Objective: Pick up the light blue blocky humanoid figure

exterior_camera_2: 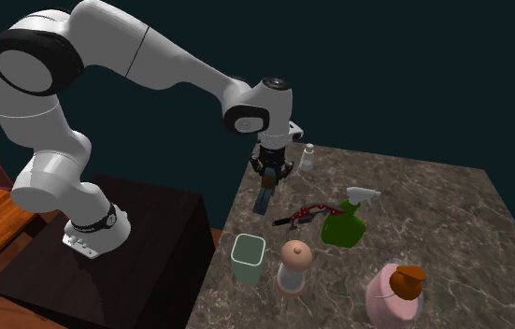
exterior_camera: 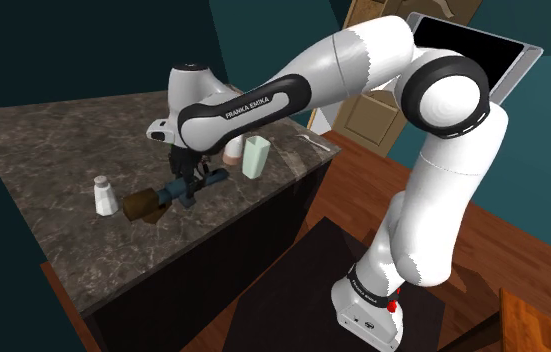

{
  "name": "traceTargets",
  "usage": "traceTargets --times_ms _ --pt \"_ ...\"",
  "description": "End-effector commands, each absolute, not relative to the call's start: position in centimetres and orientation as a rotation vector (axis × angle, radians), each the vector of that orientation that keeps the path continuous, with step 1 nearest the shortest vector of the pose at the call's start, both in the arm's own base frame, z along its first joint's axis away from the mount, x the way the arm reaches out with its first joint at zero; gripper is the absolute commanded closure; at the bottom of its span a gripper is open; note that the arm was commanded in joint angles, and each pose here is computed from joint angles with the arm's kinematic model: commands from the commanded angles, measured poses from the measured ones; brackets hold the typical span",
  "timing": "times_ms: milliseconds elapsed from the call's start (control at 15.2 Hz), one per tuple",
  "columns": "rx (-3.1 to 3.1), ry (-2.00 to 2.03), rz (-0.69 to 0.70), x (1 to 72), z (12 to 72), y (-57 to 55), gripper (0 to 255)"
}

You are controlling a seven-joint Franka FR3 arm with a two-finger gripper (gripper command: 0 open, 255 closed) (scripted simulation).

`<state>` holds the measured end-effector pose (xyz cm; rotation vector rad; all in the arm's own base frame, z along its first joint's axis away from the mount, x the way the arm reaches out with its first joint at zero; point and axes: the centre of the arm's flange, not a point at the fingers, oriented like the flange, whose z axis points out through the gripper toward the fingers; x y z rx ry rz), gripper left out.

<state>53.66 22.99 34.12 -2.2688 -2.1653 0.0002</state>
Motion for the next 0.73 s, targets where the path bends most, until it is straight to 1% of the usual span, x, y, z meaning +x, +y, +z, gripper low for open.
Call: traceTargets --times_ms 0,660 --pt "-2.269 -2.165 0.0 53.6 35.1 23.0 255" --pt "-2.269 -2.165 0.0 53.6 40.4 23.0 255"
